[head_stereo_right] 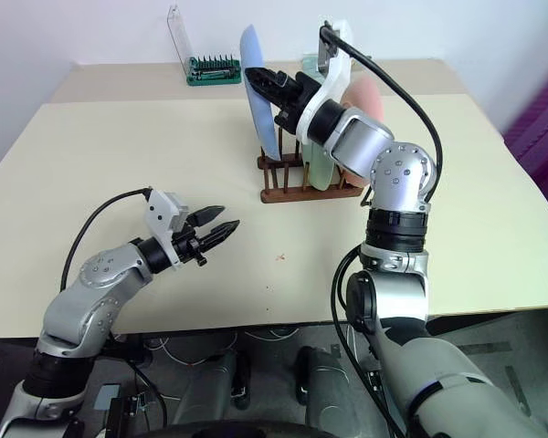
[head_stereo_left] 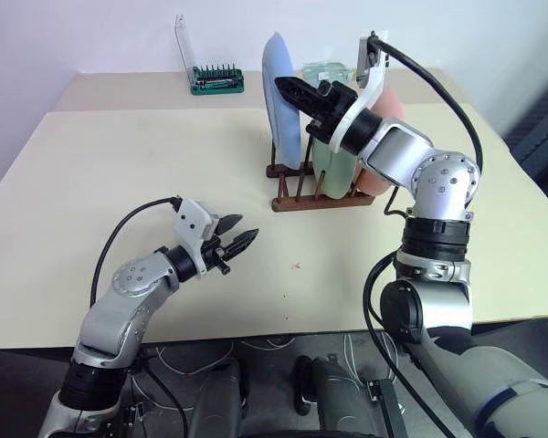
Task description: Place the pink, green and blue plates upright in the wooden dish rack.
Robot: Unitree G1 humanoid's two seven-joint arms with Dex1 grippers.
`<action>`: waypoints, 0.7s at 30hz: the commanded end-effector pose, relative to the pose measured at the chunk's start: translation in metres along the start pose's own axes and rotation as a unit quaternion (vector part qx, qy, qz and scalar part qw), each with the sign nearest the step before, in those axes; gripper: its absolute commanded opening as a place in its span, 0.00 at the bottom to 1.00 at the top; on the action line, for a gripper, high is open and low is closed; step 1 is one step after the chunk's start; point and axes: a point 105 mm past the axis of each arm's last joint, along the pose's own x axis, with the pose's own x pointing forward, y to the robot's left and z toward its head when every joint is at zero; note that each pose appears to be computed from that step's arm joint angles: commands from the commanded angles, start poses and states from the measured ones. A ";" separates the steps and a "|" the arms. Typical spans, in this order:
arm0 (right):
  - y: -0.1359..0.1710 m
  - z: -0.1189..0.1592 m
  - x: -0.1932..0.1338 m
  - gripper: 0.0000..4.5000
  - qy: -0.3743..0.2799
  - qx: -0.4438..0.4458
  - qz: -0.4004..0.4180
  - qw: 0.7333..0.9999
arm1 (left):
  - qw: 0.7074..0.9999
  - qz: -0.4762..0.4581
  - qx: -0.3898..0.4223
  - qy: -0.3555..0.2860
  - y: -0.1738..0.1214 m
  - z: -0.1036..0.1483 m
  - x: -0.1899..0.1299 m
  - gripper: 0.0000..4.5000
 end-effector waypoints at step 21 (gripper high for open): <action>0.005 0.023 0.000 0.99 -0.032 -0.038 -0.026 0.998 | 1.000 -0.010 0.002 -0.028 -0.007 0.015 0.000 0.51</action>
